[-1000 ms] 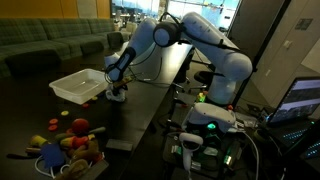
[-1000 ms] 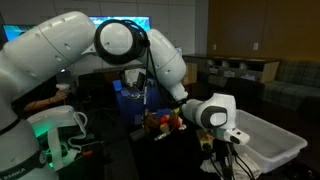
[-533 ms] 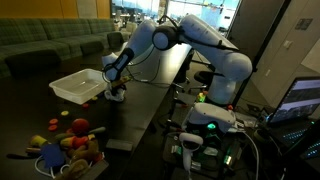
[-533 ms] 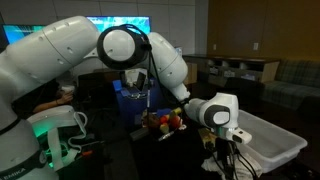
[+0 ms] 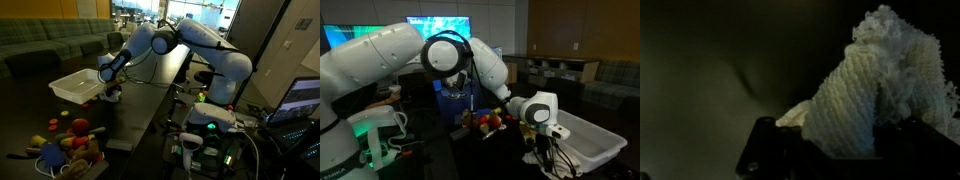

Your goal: Pick up the cloth and sweep the items on the table, the put the cloth in the box

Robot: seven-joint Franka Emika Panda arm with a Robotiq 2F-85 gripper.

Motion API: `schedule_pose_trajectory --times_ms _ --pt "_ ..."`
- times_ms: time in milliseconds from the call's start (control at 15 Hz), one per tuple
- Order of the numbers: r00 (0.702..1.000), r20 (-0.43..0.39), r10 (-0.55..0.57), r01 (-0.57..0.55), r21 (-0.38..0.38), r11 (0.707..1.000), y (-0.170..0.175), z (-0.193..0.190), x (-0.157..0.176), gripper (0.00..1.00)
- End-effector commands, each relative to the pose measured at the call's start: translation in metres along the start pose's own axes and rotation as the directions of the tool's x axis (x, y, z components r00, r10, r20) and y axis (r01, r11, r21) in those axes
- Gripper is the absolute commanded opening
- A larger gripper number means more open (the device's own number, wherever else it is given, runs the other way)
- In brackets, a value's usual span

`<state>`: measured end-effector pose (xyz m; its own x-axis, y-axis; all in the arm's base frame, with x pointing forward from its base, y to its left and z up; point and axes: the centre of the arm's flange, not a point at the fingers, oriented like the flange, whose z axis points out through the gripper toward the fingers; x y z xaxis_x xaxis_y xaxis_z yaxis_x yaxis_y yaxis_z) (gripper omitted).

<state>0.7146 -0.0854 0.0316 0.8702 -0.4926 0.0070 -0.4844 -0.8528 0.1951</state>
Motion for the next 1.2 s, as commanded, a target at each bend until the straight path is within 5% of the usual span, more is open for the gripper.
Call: schedule_pose_trajectory --times_ms 0,467,1133 --pt "1.0 -0.002 -0.028 0.028 0.059 0.998 -0.041 0.016 0.012 0.01" --pt "0.987 -0.035 -0.154 0.158 0.136 0.978 -0.112 -0.01 -0.019 0.0" --pt "0.923 -0.101 -0.372 0.384 0.159 0.91 -0.245 -0.043 -0.107 0.01"
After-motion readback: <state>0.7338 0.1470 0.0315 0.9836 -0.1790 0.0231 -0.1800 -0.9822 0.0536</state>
